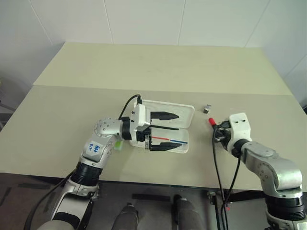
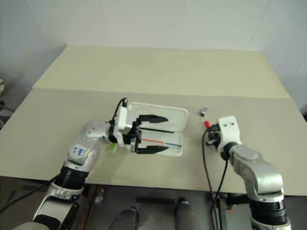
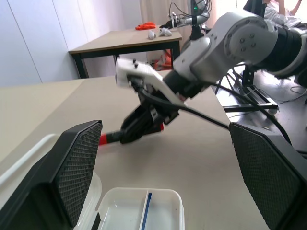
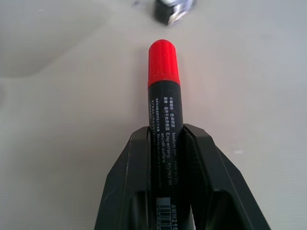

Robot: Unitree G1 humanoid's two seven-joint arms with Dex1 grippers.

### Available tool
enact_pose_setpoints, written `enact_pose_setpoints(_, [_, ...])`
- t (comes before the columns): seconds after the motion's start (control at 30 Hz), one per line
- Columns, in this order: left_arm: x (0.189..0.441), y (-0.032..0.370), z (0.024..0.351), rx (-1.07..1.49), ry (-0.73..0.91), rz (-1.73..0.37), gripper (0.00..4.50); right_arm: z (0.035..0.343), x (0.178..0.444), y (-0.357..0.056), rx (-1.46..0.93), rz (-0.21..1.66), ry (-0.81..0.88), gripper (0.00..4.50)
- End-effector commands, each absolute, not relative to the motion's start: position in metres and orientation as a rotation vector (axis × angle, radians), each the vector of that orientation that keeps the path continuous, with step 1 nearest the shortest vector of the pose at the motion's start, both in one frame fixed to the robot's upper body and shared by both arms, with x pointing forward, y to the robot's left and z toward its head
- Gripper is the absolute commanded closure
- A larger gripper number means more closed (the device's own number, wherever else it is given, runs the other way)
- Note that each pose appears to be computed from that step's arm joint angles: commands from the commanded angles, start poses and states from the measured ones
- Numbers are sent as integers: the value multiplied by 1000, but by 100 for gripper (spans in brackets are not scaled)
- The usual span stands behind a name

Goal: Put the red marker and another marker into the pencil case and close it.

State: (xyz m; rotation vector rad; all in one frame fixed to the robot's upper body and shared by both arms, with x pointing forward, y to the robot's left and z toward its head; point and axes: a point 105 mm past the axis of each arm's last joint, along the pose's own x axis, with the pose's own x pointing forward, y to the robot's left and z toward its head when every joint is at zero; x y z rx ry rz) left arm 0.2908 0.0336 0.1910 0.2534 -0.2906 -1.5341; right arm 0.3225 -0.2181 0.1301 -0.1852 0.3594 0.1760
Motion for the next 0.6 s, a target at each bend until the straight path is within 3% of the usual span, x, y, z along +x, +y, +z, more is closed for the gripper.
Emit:
enact_pose_setpoints(0.03, [294, 36, 204, 299, -348, -1524, 0, 169, 321, -215, -253, 242, 218, 392])
enact_pose_setpoints(0.33, [304, 49, 210, 312, -353, -1490, 0, 191, 286, -188, -417, 576, 247, 392])
enact_pose_setpoints(0.6, [301, 73, 204, 335, -325, -1488, 0, 182, 254, -158, -493, 864, 351, 392])
